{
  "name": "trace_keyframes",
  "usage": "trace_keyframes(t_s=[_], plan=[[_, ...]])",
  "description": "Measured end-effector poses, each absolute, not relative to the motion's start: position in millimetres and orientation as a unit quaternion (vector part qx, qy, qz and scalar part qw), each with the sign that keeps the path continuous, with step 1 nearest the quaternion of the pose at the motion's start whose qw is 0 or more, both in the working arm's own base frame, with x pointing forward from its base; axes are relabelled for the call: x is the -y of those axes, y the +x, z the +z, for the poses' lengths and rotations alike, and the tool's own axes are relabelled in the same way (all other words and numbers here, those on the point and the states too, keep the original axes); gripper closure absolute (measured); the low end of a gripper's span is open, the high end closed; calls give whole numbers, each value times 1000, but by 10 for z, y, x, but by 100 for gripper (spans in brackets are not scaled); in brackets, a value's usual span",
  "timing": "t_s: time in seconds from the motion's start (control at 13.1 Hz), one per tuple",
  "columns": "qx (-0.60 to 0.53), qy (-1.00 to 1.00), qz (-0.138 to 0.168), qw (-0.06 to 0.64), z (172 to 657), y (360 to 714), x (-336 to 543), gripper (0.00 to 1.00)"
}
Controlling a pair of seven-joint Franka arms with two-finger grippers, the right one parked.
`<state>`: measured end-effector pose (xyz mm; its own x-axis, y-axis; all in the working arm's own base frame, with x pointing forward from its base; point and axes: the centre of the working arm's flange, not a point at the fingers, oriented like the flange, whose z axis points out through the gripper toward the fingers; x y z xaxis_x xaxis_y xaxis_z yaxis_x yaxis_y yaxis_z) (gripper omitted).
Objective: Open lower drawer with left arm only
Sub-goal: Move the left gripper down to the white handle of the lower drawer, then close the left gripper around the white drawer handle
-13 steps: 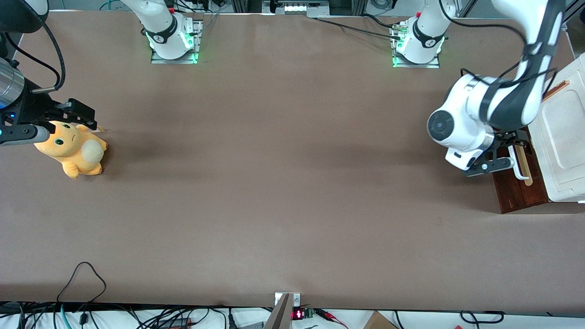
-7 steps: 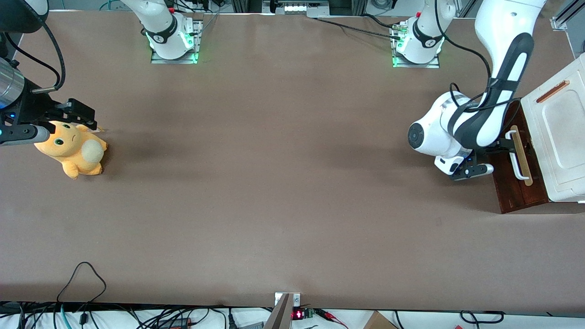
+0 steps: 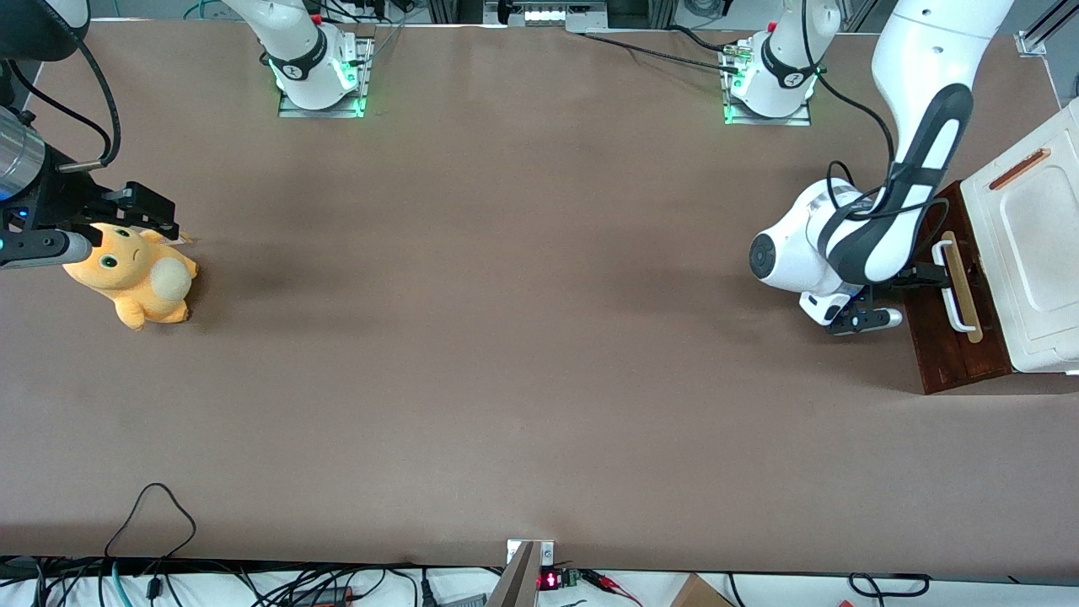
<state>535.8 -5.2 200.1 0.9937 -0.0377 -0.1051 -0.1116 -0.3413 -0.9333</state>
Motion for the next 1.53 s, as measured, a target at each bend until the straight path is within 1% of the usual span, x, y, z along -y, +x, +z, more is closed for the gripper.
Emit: trace_keyframes(t_s=[0.15, 0.23, 0.46, 0.61, 0.69, 0.76, 1.07, 1.38, 1.53], plan=[[-46, -810, 45, 583, 1886, 5328, -76, 0], [-46, -806, 48, 588, 1856, 5328, -161, 2], [-37, -792, 53, 607, 1880, 5329, -366, 3], [-34, -777, 40, 627, 1927, 5350, -411, 9], [-34, -775, 39, 629, 1933, 5354, -419, 11], [-33, -775, 38, 630, 1934, 5355, -427, 9], [-34, -772, 36, 634, 1943, 5365, -482, 10], [-34, -771, 35, 635, 1948, 5368, -496, 14], [-36, -768, 35, 638, 1946, 5370, -542, 14]])
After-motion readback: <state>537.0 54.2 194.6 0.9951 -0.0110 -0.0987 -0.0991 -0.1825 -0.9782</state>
